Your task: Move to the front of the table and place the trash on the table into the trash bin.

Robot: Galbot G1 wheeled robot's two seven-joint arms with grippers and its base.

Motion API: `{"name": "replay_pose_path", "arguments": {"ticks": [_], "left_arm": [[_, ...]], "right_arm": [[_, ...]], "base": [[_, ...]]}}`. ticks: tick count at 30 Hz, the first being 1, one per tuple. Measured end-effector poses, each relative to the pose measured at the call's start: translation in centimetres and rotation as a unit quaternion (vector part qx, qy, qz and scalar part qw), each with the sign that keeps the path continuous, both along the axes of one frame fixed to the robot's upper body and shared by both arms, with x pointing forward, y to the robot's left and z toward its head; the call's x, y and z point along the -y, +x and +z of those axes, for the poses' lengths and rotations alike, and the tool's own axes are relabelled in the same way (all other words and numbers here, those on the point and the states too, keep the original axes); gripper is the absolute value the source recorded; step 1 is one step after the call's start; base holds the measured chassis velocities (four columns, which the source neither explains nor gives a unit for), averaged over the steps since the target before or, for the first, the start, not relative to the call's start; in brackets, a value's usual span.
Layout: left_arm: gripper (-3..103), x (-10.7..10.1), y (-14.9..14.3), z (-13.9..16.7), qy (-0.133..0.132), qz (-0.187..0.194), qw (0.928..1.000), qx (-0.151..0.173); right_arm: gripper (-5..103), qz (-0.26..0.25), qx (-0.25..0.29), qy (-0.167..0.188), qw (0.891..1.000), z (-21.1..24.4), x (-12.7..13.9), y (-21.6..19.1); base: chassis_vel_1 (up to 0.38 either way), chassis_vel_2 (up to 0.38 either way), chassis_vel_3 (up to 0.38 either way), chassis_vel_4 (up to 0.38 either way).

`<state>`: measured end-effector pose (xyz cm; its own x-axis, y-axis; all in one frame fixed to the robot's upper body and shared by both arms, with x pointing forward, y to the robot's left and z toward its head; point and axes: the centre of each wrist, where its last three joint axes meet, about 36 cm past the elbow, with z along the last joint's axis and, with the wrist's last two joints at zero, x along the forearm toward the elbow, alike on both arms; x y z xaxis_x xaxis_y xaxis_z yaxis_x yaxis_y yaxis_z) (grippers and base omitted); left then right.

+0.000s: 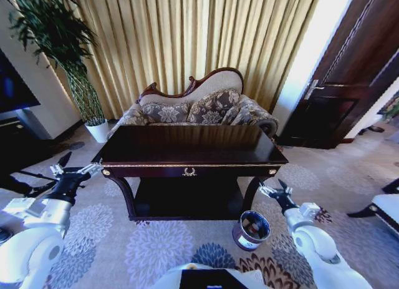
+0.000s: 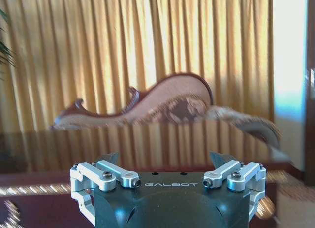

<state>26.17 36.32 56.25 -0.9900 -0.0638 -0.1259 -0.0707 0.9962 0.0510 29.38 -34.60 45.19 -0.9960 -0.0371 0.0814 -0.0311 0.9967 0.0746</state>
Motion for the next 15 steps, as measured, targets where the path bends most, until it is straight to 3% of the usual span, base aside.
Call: {"name": "replay_pose_path", "arguments": {"ticks": [7,15], "left_arm": [[100,0.0,-0.5,0.1,-0.005,0.006,0.9999,-0.008],[100,-0.3,-0.7,-0.5,-0.028,0.013,0.9985,-0.045]], "right_arm": [[100,0.050,0.045,-0.001,0.998,7.8,-4.9,-1.2],[100,0.068,0.046,-0.007,0.997,10.3,-6.2,-1.7]], "base": [[0.000,0.000,0.000,0.000],[0.000,0.000,0.000,0.000]]}}
